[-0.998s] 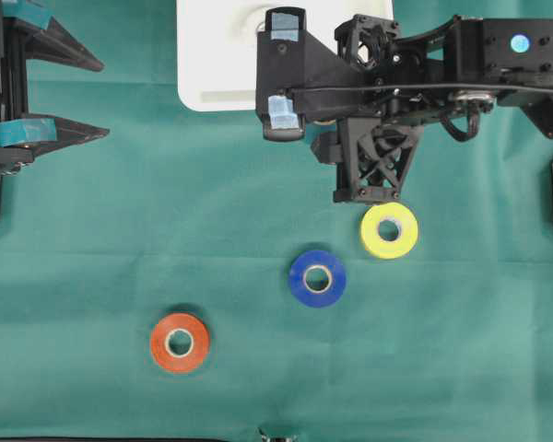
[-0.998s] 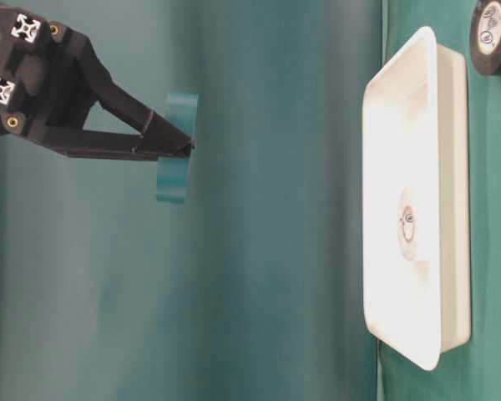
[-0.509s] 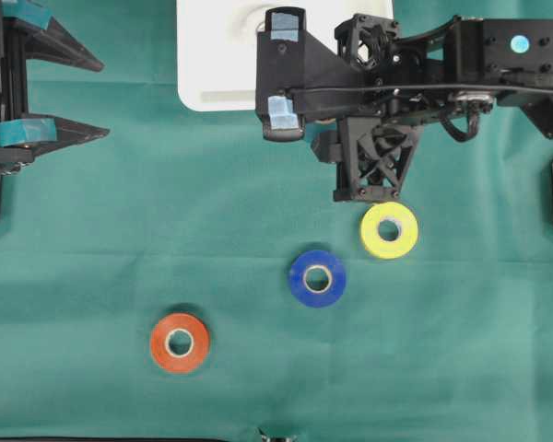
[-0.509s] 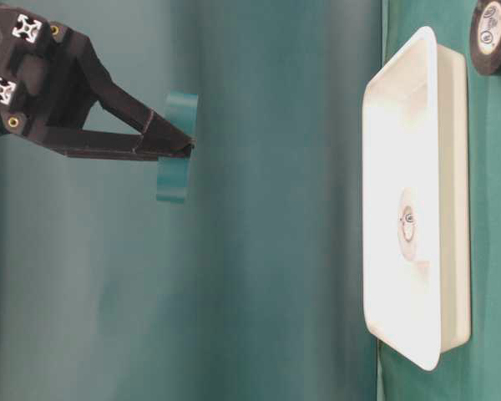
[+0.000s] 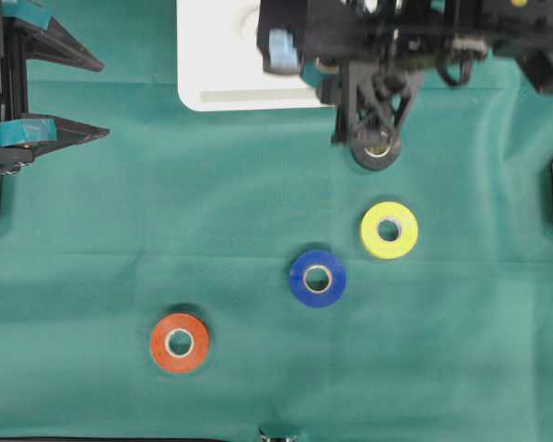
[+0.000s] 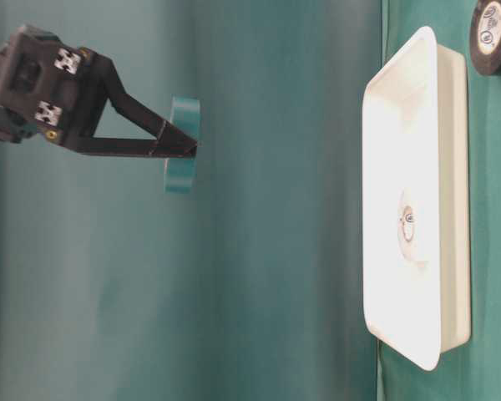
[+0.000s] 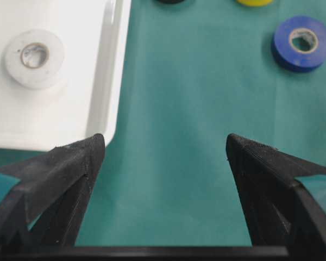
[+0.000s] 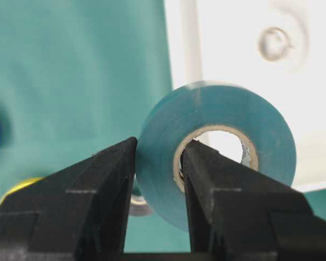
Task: Pick up the tape from a random location and place it into the white case.
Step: 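Lower the teal roll into the tray and open the right gripper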
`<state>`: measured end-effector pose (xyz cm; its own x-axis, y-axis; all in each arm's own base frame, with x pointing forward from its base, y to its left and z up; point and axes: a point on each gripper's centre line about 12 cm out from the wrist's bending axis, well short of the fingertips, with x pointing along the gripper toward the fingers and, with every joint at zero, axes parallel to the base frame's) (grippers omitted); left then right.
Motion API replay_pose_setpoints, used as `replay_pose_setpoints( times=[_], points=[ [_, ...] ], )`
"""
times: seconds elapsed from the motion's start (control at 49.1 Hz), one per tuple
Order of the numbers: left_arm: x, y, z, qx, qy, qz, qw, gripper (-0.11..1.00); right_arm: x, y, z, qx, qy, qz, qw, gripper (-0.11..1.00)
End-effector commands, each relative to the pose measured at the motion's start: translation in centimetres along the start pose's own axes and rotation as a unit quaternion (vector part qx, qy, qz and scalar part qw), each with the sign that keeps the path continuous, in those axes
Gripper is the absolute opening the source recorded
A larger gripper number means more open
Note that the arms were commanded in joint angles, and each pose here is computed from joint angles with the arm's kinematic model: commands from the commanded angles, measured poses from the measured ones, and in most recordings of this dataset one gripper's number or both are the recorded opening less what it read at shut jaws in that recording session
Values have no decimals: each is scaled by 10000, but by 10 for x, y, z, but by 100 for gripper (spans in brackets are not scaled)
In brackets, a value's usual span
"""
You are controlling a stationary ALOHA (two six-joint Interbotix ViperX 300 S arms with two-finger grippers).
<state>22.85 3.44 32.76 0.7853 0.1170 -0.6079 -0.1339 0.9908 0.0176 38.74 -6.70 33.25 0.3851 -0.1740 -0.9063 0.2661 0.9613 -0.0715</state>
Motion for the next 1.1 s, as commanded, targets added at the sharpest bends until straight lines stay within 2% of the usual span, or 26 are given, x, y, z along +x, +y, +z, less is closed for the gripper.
replay_pose_setpoints(
  times=[0.0, 0.285, 0.387, 1.08],
  points=[
    [-2, 1, 5, -23, -92, 10, 10000, 90, -21, -18, 7, 149, -314, -74, 9994, 28],
    [-2, 1, 5, -23, -92, 10, 10000, 90, -18, -66, 6, 580, -280, -349, 9973, 28],
    [-2, 1, 5, -23, -107, 10, 9999, 90, -17, -74, 6, 605, -276, -402, 9970, 28],
    [-2, 1, 5, -23, -100, 10, 9999, 90, 1, -75, 7, 543, -111, -393, 9977, 28]
  ],
)
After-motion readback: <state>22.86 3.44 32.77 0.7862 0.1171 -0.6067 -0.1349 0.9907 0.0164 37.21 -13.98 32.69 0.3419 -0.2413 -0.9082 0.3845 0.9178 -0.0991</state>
